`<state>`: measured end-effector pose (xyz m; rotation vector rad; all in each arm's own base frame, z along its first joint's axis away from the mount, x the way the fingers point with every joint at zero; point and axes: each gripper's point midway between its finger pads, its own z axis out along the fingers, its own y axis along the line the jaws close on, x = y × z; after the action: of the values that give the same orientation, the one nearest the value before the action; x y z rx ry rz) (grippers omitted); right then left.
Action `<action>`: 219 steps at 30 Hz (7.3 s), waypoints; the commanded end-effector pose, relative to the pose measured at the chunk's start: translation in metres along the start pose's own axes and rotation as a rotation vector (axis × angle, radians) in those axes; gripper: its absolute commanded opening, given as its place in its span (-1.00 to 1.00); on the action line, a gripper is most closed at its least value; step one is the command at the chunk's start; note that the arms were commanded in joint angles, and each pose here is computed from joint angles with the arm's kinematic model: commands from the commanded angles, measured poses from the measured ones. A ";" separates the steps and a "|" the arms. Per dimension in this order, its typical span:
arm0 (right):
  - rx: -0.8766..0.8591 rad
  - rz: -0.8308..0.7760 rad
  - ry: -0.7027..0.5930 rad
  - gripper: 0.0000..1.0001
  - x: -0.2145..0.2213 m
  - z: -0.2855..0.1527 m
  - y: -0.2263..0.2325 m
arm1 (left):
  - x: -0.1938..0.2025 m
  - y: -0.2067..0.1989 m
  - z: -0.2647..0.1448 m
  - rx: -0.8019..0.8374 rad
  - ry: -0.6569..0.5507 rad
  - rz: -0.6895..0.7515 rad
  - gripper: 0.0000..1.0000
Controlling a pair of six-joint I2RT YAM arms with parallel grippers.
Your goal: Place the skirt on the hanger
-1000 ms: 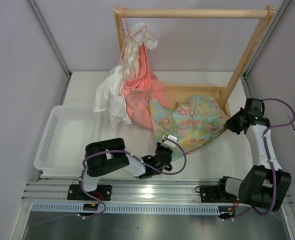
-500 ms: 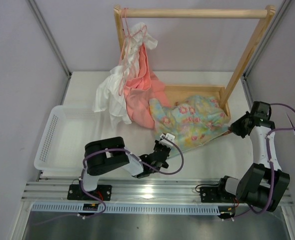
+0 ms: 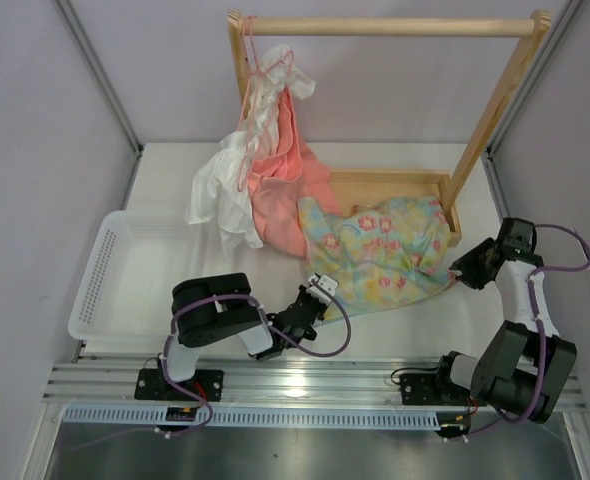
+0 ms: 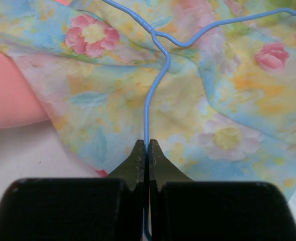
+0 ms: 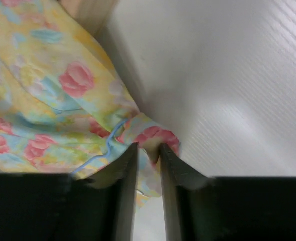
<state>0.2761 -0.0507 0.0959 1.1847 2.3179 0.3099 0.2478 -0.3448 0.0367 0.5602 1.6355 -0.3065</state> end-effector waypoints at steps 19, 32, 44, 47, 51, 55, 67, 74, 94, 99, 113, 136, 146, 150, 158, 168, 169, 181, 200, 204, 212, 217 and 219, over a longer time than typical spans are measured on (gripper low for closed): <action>-0.063 -0.068 -0.107 0.40 0.079 -0.030 0.020 | -0.083 -0.018 0.018 0.042 -0.246 -0.137 -1.00; -0.081 -0.044 -0.211 0.40 0.055 -0.054 0.026 | -0.085 -0.018 0.021 0.024 -0.244 -0.128 -1.00; -0.129 -0.068 -0.013 0.18 0.143 -0.007 0.033 | -0.085 -0.016 0.021 0.018 -0.247 -0.120 -1.00; -0.127 -0.085 0.002 0.15 0.152 -0.002 0.036 | -0.087 -0.016 0.021 0.017 -0.249 -0.118 -1.00; -0.113 -0.104 0.030 0.14 0.167 0.006 0.035 | -0.089 -0.016 0.021 0.015 -0.254 -0.118 -1.00; -0.114 -0.110 0.049 0.14 0.177 0.008 0.036 | -0.090 -0.015 0.021 0.014 -0.257 -0.115 -1.00; -0.137 -0.097 0.094 0.05 0.195 0.018 0.037 | -0.090 -0.014 0.021 0.011 -0.254 -0.112 -1.00; -0.124 -0.106 0.085 -0.11 0.196 0.024 0.038 | -0.091 -0.015 0.021 0.013 -0.253 -0.111 -1.00; -0.109 -0.248 0.016 -1.00 0.156 -0.018 0.032 | -0.092 -0.008 0.026 -0.003 -0.276 -0.100 -1.00; -0.118 -0.238 -0.005 -1.00 0.145 -0.026 0.025 | -0.097 -0.011 0.025 0.034 -0.295 -0.107 -1.00; -0.214 -0.203 -0.015 -1.00 0.100 -0.058 0.071 | -0.079 -0.004 0.024 0.003 -0.269 -0.120 -1.00; -0.196 -0.349 0.145 -1.00 0.189 -0.033 0.058 | -0.131 -0.039 0.052 0.085 -0.377 -0.131 -1.00; -0.136 -0.370 0.123 -1.00 0.184 -0.045 0.023 | -0.137 -0.014 0.068 0.140 -0.391 -0.139 -1.00; -0.128 -0.365 0.122 -1.00 0.182 -0.050 0.012 | -0.133 -0.009 0.069 0.151 -0.377 -0.147 -1.00; -0.087 -0.363 0.159 -1.00 0.189 -0.049 -0.016 | -0.146 -0.010 0.071 0.162 -0.380 -0.164 -1.00; -0.218 -0.354 0.156 -0.02 0.178 -0.064 0.027 | -0.186 -0.011 0.052 0.255 -0.441 -0.177 -1.00; -0.233 -0.357 0.133 0.06 0.171 -0.070 0.037 | -0.190 -0.013 0.050 0.268 -0.445 -0.180 -1.00; -0.450 -0.285 -0.080 0.25 0.068 -0.148 0.139 | -0.259 0.012 0.012 0.252 -0.529 -0.195 -1.00; -0.604 -0.260 -0.068 0.25 0.049 -0.152 0.214 | -0.296 0.033 0.030 0.126 -0.479 -0.113 -1.00; -0.556 -0.239 -0.051 0.29 0.064 -0.131 0.185 | -0.270 0.031 0.042 0.119 -0.418 -0.138 -1.00; -0.461 -0.182 0.014 0.40 0.101 -0.077 0.120 | -0.231 0.031 0.063 0.078 -0.339 -0.184 -1.00; -0.573 -0.130 0.011 0.69 0.113 -0.063 0.110 | -0.233 0.033 0.067 0.077 -0.338 -0.183 -1.00; -0.579 -0.120 0.018 0.72 0.116 -0.050 0.109 | -0.232 0.032 0.068 0.080 -0.335 -0.182 -1.00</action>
<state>0.2462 0.0999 0.1259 0.8024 2.2169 0.7643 0.3301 -0.3947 0.2272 0.4746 1.4198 -0.5312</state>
